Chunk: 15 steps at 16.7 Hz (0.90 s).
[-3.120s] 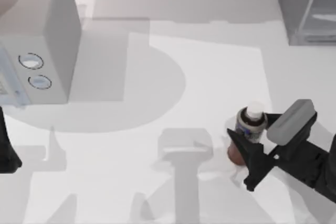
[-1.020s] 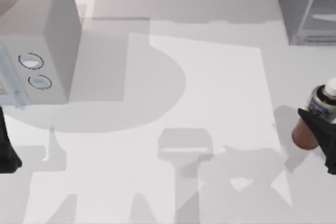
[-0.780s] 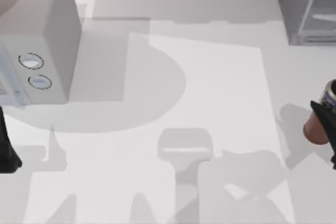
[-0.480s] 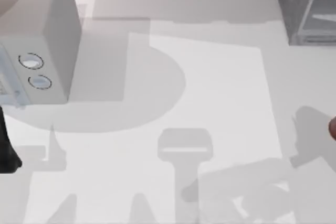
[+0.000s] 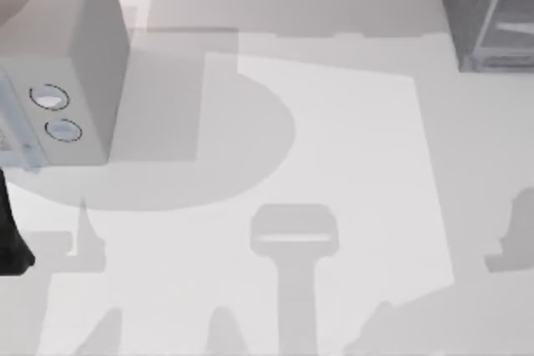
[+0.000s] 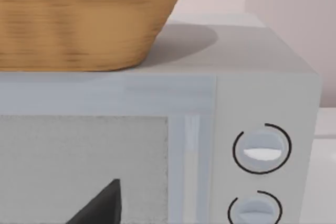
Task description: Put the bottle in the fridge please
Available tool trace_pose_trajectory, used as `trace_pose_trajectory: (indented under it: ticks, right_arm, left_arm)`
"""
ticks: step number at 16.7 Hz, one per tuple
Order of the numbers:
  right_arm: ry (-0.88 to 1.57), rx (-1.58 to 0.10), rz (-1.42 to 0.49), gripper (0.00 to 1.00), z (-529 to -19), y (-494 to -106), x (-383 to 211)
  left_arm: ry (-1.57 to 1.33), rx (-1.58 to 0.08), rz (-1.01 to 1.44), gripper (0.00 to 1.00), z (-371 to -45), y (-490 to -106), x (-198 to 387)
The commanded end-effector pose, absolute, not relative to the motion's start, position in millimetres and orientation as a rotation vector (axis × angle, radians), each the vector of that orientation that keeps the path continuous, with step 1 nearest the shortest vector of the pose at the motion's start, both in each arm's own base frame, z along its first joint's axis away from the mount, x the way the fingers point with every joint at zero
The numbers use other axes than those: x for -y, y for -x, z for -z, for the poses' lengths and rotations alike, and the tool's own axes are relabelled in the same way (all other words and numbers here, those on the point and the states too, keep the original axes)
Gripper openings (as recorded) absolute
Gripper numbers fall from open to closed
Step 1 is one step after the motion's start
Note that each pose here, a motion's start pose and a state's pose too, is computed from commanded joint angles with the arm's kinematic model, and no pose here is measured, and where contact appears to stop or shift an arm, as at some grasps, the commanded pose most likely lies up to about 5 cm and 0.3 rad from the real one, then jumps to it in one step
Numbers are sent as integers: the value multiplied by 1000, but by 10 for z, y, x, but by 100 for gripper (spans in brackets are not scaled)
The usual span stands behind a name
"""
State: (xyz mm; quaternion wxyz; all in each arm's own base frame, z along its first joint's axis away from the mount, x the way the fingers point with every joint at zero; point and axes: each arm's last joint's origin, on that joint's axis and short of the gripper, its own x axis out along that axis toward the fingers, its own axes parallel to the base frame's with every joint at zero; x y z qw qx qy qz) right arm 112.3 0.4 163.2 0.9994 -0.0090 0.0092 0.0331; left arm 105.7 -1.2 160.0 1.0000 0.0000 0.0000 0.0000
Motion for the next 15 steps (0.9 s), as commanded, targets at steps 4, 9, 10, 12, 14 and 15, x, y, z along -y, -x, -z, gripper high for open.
trace_pose_trajectory:
  ticks: [4, 9, 10, 12, 14, 15]
  right_arm:
    - [0, -1, -2, 1, -1601, -1058, 12]
    - [-1, -1, -2, 1, -1604, -1058, 12]
    - [-1, -1, -2, 1, -1605, -1058, 12]
    - [0, 13, -5, 1, -1676, -1066, 13]
    - [2, 44, -8, 1, -1837, -1092, 21]
    - [3, 62, -8, 1, -1943, -1119, 28]
  left_arm:
    - [0, 0, 0, 100, -1600, -1057, 12]
    - [0, 0, 0, 100, -1600, -1057, 12]
    - [0, 0, 0, 100, -1600, -1057, 12]
    - [0, 0, 0, 100, -1600, -1057, 12]
    - [0, 0, 0, 100, -1600, -1057, 12]
    - [0, 0, 0, 100, -1600, -1057, 12]
